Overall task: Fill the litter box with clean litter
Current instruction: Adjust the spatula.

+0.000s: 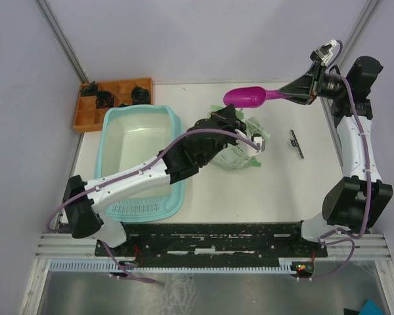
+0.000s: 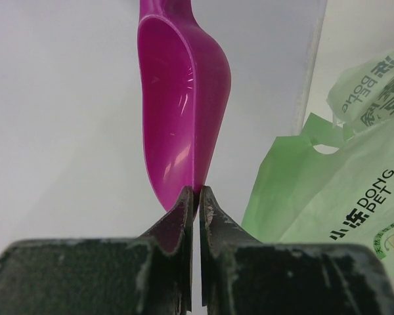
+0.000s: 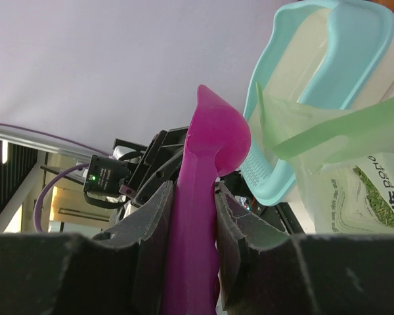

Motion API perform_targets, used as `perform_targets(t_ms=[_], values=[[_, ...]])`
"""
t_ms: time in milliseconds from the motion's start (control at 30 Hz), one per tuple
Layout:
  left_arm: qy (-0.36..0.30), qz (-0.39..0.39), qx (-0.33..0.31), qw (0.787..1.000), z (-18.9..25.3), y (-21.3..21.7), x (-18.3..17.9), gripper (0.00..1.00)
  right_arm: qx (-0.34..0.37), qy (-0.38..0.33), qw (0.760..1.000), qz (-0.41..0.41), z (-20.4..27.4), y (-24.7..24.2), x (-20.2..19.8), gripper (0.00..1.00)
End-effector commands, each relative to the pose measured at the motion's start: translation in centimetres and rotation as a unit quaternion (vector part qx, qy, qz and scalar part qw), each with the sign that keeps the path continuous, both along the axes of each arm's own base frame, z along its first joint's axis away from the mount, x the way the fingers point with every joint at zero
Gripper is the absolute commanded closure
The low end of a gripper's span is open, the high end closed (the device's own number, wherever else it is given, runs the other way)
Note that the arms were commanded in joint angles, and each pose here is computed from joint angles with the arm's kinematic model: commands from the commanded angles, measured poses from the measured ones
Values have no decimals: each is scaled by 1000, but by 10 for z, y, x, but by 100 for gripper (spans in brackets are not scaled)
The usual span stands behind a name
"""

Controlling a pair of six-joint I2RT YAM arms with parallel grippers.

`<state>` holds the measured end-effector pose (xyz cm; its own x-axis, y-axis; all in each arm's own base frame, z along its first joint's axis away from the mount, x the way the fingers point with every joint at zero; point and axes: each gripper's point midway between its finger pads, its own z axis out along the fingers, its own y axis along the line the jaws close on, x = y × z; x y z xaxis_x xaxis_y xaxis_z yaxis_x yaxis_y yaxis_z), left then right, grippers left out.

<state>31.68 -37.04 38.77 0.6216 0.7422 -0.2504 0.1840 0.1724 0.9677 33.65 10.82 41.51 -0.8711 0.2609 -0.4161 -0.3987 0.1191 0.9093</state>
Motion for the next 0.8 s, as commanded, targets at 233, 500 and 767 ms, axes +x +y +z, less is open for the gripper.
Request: perform_targets(t_ms=[233,500,767], values=[[-50,30,-115,992,57,6,14,73,0,0,999,34,10,6,-21,98],[26,13,-300,954,113,26,-1,33,1,-4,1000,1,24,-8,13,98],[81,-12,-417,905,143,49,-13,29,2,-23,996,-85,42,-53,81,98]])
